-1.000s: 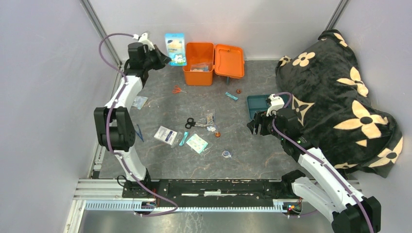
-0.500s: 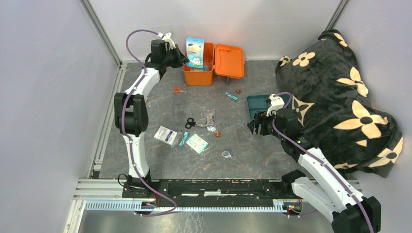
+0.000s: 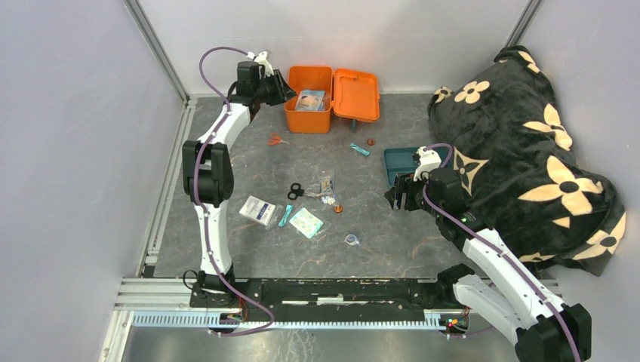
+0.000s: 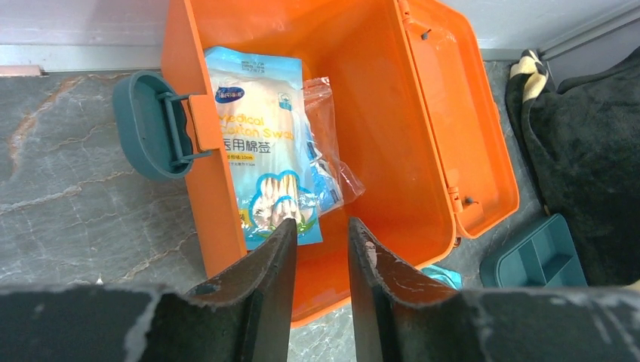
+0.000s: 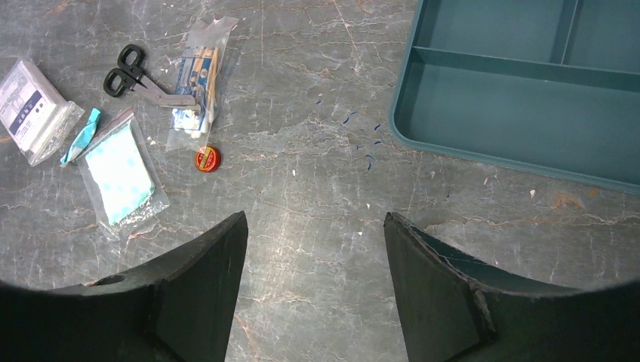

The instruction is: Organize the medicine kit

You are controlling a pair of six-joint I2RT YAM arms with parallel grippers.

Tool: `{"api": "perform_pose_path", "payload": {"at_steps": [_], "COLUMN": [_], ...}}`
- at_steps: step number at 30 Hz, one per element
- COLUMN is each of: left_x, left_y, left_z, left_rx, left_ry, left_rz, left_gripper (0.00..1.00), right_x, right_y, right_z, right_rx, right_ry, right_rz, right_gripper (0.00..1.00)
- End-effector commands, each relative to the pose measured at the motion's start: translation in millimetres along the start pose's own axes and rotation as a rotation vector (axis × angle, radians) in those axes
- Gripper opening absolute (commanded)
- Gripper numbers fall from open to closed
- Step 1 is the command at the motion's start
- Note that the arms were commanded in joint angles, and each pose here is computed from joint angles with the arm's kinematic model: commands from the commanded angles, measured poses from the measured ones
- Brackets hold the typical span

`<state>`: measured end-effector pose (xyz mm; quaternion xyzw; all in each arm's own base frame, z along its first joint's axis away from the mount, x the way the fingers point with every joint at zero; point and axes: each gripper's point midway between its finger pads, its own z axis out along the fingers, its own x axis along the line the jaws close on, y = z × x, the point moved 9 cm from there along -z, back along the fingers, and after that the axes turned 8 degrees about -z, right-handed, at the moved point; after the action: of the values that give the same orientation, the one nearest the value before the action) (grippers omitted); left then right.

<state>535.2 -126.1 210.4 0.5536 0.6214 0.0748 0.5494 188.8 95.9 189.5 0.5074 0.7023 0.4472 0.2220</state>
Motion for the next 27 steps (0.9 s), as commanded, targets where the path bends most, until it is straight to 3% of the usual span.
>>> {"api": "perform_pose_path", "payload": {"at_steps": [1, 5, 13, 27], "left_x": [-26.5, -38.0, -43.2, -35.0], "left_y": [21.8, 22.6, -12.7, -101.1], "left_z": [-26.3, -59.4, -138.8, -276.1], "left_rx": [-0.057, -0.097, -0.167, -0.242], "left_ry": [-0.027, 0.02, 0.229, 0.515], "left_rz": [0.064, 0.063, -0.116, -0.223], "left_gripper": [0.38, 0.38, 0.38, 0.39], "right_x": [0.2, -1.9, -5.3, 18.4], "right_y": [8.3, 9.5, 16.0, 17.2], "right_z": [-0.5, -1.4, -6.4, 33.1], "right_rx": [-0.037, -0.037, -0.047, -0.019], "right_ry": [-0.007, -0.026, -0.065, 0.142], "right_rz": [-0.015, -0.029, -0.064, 0.039], "right_gripper": [0.73, 0.73, 0.74, 0.74]}}
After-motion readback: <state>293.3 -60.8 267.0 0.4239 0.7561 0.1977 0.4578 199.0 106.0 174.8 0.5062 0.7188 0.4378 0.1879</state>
